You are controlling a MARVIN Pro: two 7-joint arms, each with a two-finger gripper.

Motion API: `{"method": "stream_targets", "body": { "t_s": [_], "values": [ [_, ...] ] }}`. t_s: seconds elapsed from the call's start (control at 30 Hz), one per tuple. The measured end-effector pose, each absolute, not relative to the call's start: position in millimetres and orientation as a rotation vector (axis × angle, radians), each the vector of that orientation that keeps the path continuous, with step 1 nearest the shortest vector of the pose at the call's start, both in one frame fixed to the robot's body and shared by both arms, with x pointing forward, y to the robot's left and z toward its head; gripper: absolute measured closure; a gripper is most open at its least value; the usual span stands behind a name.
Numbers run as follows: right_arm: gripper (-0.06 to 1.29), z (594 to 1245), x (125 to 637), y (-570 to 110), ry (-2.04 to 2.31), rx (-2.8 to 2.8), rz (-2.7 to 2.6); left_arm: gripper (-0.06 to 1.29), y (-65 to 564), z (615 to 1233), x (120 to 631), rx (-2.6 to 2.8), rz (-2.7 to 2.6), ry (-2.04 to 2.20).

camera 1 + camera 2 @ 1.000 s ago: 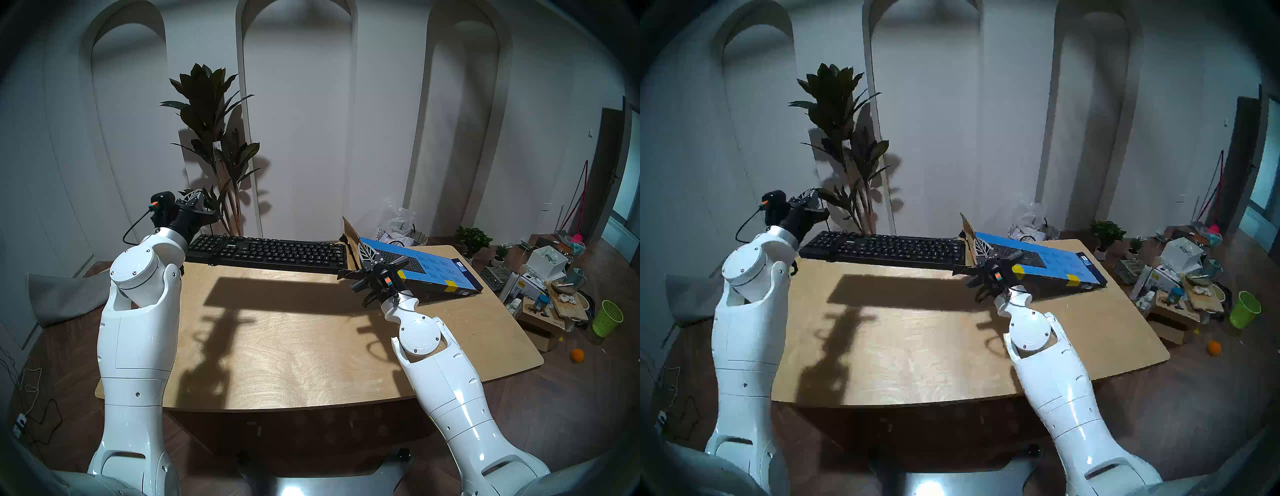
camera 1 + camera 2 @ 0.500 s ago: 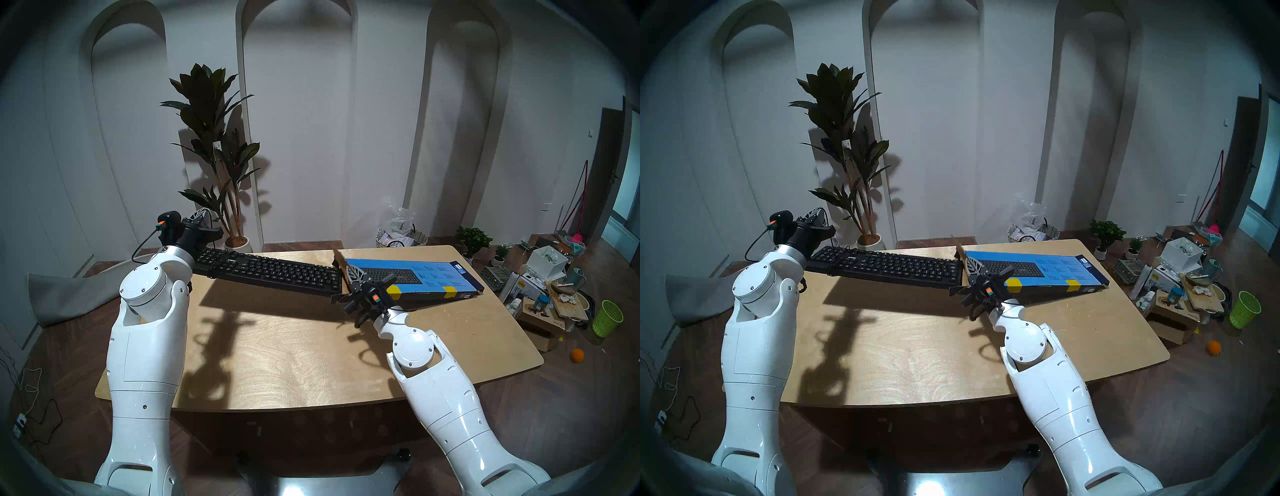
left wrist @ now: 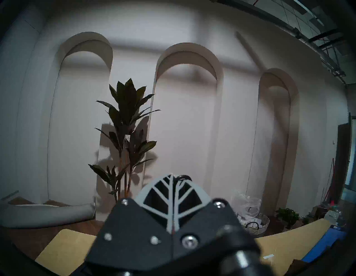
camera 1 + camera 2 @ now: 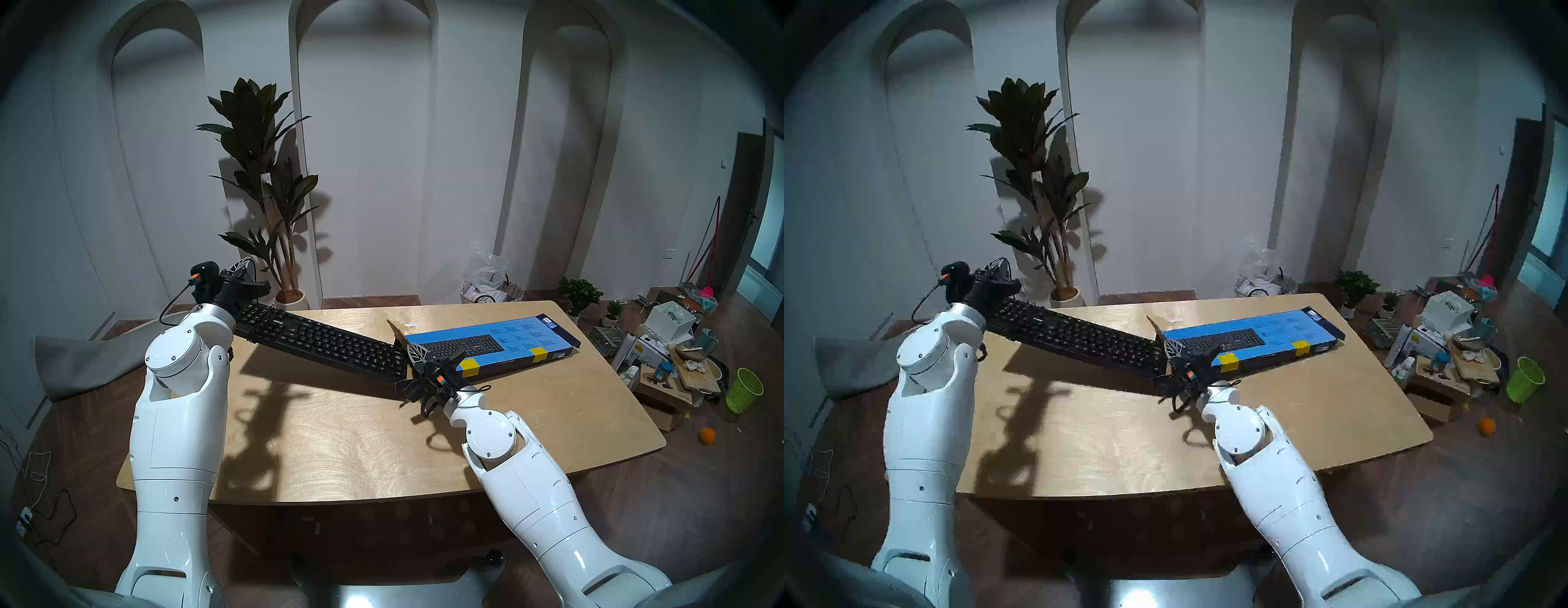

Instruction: Unwrap the new keyboard and set the wrapping aside

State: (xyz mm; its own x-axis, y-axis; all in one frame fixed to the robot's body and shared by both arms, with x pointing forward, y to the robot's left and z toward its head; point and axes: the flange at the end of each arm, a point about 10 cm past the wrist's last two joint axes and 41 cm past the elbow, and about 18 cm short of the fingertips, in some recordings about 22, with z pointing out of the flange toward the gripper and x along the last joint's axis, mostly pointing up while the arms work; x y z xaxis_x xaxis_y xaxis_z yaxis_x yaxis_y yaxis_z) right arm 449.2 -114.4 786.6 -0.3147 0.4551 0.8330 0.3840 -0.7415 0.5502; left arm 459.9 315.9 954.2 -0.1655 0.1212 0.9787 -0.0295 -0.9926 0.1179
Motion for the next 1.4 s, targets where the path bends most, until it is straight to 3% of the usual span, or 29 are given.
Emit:
{"method": "stream_targets", "body": {
  "t_s": [0.5, 0.87, 1.4],
  "values": [
    [1.26, 783, 464, -166, 1.013, 1.79, 2.19, 1.26, 314, 910, 455, 2.037, 2.309, 0.128],
    [1.26, 776, 465, -163, 0.997, 1.794, 2.203, 1.26, 302, 867, 448, 2.112, 2.274, 0.155],
    [1.26, 782, 473, -156, 1.007, 1.759, 2.222, 1.26, 314, 860, 446, 2.128, 2.294, 0.159]
  ]
}}
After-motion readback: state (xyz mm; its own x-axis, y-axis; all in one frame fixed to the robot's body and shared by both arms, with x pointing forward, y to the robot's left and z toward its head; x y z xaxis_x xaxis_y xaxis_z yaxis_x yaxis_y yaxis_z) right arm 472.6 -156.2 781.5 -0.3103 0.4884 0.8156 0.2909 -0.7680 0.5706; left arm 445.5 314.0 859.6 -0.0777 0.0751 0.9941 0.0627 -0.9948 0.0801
